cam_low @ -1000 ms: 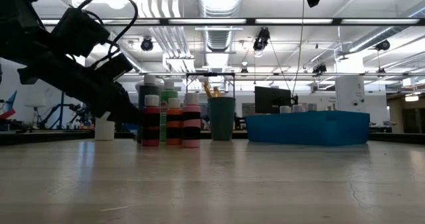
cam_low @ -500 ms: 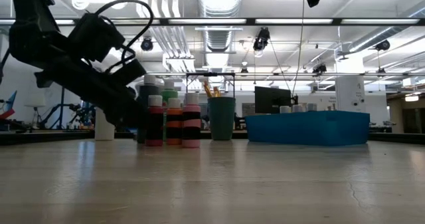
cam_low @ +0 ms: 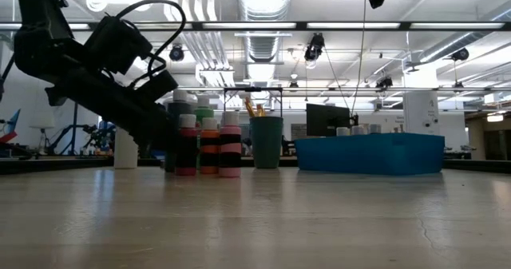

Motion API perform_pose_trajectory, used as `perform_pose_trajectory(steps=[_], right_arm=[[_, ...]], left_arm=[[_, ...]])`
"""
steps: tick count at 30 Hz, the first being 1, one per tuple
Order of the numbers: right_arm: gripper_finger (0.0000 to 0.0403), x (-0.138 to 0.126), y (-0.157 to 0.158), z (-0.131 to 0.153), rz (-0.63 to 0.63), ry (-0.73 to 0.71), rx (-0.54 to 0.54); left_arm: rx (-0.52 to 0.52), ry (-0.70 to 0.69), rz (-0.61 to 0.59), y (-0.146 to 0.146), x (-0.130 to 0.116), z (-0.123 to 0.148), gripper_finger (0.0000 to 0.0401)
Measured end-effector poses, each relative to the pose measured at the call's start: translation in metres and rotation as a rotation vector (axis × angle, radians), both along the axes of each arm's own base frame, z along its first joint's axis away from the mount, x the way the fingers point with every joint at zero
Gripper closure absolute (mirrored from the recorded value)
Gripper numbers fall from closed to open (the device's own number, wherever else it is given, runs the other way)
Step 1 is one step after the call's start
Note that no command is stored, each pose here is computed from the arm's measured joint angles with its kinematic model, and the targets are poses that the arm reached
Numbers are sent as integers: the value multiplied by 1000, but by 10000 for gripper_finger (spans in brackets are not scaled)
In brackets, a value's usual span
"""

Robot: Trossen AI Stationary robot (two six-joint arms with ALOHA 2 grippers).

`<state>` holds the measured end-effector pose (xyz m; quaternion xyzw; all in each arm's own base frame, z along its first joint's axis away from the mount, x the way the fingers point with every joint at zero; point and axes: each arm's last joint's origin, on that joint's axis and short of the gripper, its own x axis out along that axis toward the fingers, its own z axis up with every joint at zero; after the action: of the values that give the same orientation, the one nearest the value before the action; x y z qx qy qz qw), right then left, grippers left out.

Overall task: Pick & Place Paint Supplies
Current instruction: Put the red paint bottle into the blue bin

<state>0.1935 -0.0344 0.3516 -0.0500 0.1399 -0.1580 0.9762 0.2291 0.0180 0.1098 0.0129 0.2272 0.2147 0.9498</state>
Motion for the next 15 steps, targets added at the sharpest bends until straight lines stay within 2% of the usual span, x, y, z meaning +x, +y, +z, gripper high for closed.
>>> perform_pose_trajectory(steps=[7, 15], right_arm=[[394, 0, 0, 0, 0, 0, 0], [394, 0, 0, 0, -2, -3, 8]], left_arm=[[-18, -3, 13, 0, -2, -1, 268], [-28, -7, -10, 0, -4, 4, 275]])
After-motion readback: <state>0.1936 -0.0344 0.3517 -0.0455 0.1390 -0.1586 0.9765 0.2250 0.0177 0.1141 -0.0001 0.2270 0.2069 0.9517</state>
